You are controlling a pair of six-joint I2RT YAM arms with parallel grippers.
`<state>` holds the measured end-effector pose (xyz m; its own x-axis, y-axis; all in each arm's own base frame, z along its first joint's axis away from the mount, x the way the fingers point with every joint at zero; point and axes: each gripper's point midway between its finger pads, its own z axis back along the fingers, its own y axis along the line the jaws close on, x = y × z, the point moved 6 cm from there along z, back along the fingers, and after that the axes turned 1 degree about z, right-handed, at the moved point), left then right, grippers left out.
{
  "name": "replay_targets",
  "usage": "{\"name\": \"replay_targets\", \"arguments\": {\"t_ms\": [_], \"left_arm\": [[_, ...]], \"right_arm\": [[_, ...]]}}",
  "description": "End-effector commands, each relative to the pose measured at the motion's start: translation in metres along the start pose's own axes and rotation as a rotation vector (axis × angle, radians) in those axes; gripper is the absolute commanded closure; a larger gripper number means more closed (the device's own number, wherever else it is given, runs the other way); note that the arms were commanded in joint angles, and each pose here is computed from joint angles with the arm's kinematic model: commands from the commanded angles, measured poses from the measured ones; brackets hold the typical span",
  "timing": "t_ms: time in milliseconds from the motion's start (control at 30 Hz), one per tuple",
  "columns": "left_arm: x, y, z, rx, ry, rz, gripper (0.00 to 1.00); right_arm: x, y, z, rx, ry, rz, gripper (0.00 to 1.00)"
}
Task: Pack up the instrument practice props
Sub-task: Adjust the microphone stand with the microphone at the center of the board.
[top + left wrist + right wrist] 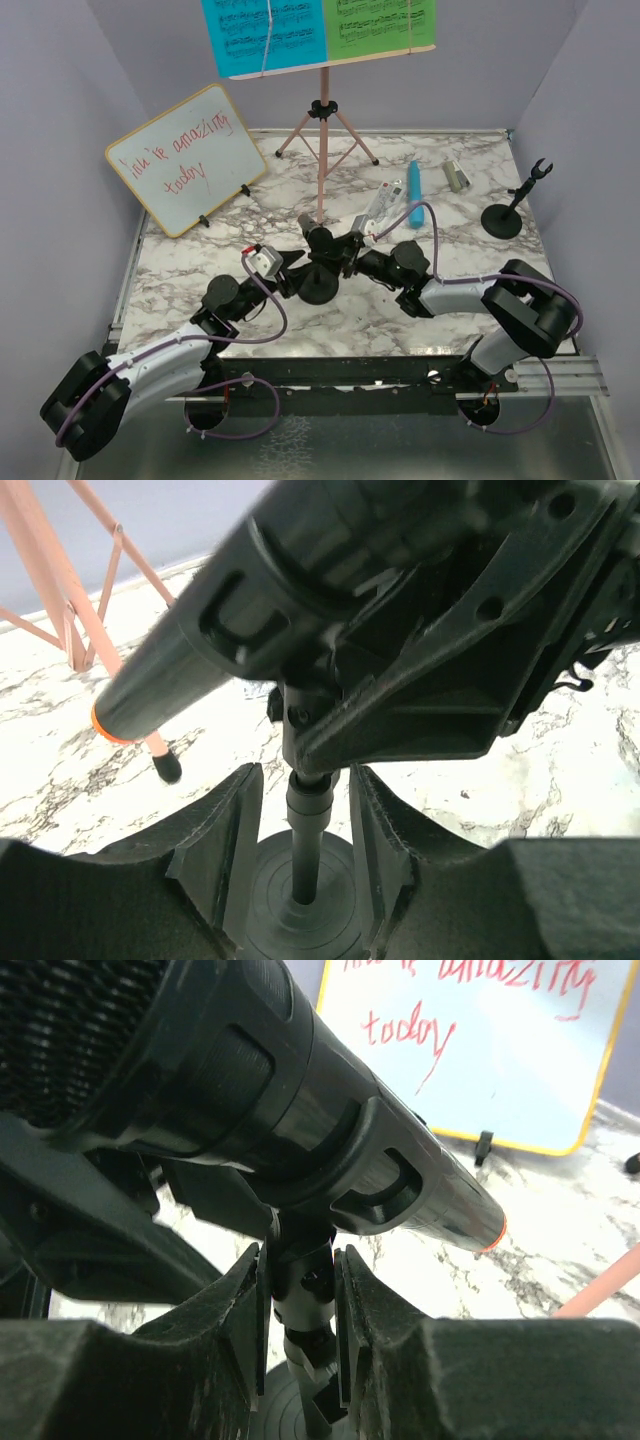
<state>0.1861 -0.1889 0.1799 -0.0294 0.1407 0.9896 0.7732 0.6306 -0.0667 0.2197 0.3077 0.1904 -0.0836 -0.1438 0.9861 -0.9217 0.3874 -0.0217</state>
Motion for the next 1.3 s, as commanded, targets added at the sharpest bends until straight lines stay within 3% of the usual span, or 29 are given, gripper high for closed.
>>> {"name": "replay_targets", "arguments": {"t_ms": [0,167,433,567,700,900,933,967,1267], "left_arm": [[0.014,0.0,0.004,0.029,-0.076,0.023,0.53],[0.015,0.0,0.006,0.035,-0.086,0.033,0.51],[0.015,0.0,0.002,0.035,-0.074,0.065,0.45],[0.015,0.001,0.0,0.043,-0.071,0.078,0.43],[0.014,0.001,-0.004,0.048,-0.06,0.086,0.41],[0.011,0.003,-0.014,0.053,-0.038,0.099,0.41],[0.011,0.003,-0.016,0.049,-0.037,0.1,0.41],[0.012,0.003,-0.017,0.046,-0.038,0.099,0.41],[0.012,0.003,-0.027,0.029,-0.044,0.095,0.4]], "right_arm": [[-0.016,0.007,0.008,0.162,0.03,0.02,0.99],[-0.028,-0.001,0.019,0.246,0.049,0.016,0.98],[-0.031,0.003,0.016,0.362,0.063,0.028,0.84],[-0.028,0.0,0.016,0.352,0.063,0.069,0.68],[-0.024,-0.003,0.019,0.308,0.083,0.08,0.46],[-0.018,-0.01,0.025,0.218,0.117,0.086,0.26],[-0.017,-0.011,0.028,0.2,0.123,0.085,0.07],[-0.015,-0.011,0.03,0.185,0.126,0.083,0.01],[0.024,0.0,0.056,0.044,0.071,-0.001,0.0]]}}
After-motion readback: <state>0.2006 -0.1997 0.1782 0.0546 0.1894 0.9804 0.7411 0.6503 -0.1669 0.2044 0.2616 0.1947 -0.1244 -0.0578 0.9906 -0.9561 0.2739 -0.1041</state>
